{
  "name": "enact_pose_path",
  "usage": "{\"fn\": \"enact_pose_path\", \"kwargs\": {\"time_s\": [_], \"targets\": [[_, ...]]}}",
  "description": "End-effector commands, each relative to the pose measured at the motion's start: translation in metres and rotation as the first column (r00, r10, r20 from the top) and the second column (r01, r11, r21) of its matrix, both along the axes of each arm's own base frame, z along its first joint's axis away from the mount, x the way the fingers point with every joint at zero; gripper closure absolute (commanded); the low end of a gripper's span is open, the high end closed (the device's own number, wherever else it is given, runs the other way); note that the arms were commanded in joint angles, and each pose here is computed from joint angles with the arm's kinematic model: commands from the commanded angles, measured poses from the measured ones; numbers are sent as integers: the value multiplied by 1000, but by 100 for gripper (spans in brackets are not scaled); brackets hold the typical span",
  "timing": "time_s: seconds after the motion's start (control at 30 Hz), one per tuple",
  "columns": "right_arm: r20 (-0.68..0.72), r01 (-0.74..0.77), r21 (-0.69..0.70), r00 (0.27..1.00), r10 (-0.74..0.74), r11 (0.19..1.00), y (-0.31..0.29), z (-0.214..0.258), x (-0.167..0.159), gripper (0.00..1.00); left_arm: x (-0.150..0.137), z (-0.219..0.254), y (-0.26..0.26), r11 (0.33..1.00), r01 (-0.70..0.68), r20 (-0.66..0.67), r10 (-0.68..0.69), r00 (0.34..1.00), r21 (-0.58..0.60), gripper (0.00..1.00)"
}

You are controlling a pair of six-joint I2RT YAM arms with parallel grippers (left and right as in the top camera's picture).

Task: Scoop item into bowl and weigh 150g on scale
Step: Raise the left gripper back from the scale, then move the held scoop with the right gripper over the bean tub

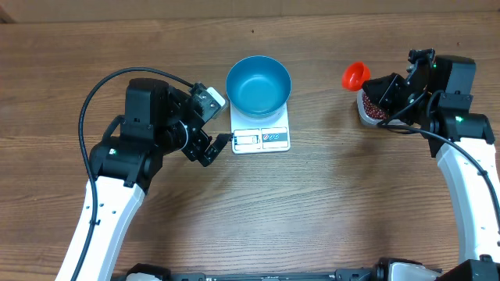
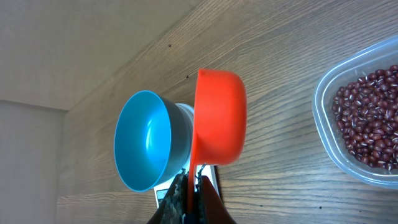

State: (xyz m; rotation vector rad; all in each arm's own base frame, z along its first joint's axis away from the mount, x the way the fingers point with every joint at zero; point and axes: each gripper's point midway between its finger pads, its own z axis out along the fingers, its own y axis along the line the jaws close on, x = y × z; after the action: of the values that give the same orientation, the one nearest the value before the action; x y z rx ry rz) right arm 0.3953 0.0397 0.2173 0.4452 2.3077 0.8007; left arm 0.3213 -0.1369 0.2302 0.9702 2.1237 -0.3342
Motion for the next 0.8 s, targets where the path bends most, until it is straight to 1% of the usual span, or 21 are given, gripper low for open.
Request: {"fn": "enact_pose_path", "kwargs": {"time_s": [0.0,0.23,0.77], "targets": [[34,3,-11,999,-2,1000,-3,12,4,96,4,-6,-1,999,-20,-40,18,999,-28,0],[34,3,-11,999,-2,1000,-3,12,4,96,8,-19,-1,999,-34,-88,31,996,-25,0],[34,3,-11,999,-2,1000,-3,12,4,96,8,-20,0,999,-33,-87,31,996,-20,0]]}}
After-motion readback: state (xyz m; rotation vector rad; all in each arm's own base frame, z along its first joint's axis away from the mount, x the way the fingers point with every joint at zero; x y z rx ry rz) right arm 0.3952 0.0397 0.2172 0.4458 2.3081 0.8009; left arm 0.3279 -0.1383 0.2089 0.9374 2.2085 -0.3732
